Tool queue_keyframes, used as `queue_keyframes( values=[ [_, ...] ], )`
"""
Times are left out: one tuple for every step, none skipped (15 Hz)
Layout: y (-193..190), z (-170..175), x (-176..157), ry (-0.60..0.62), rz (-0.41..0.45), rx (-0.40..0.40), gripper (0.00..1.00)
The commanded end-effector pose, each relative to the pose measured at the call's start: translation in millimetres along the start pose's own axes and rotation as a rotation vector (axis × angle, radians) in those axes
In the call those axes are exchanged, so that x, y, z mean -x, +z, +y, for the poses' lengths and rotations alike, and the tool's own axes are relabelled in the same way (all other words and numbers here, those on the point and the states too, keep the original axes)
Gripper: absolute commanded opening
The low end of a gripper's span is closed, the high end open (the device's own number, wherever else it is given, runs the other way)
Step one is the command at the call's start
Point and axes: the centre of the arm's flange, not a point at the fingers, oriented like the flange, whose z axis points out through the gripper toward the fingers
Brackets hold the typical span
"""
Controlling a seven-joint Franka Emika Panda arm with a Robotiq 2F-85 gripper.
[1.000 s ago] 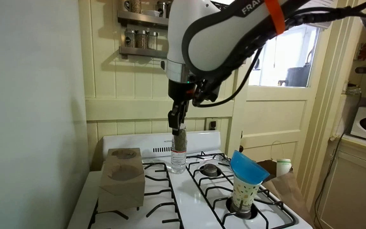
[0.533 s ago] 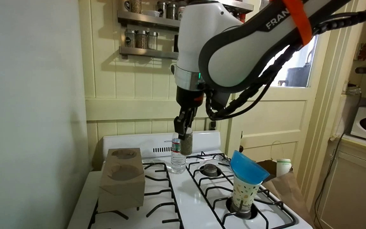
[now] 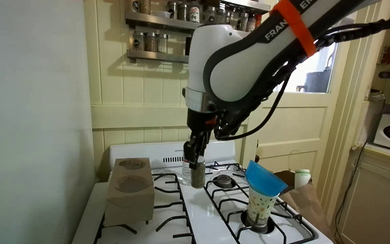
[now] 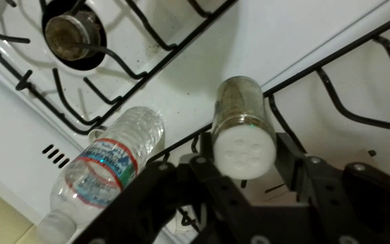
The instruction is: Take the bottle out of the cup holder
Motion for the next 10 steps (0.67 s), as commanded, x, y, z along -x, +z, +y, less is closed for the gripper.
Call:
queue_keyframes(
  values=[
    [13.2,-11.0,20.4,0.025,-0.054,-0.066,0.23],
    [15.7,-13.2,25.0,0.030,-0.062,-0.064,0.23],
    [19.4,-14.4,28.5,0.021,-0.068,-0.054,0.23],
    [23.4,-16.1,31.5,0.006,-0.079,-0.043,0.23],
    [28.2,-16.8,34.3,0.000,-0.086,-0.040,0.23],
    [34.0,-17.3,37.4,-0.003,-0.083,-0.044,0.23],
    [38.0,-18.1,39.3,-0.006,-0.091,-0.046,0.23],
    [41.3,-19.5,41.0,-0.009,-0.104,-0.052,0.23],
    [43.3,-20.7,42.5,-0.015,-0.109,-0.052,0.23],
    [45.9,-20.8,43.8,-0.022,-0.109,-0.048,0.23]
  ],
)
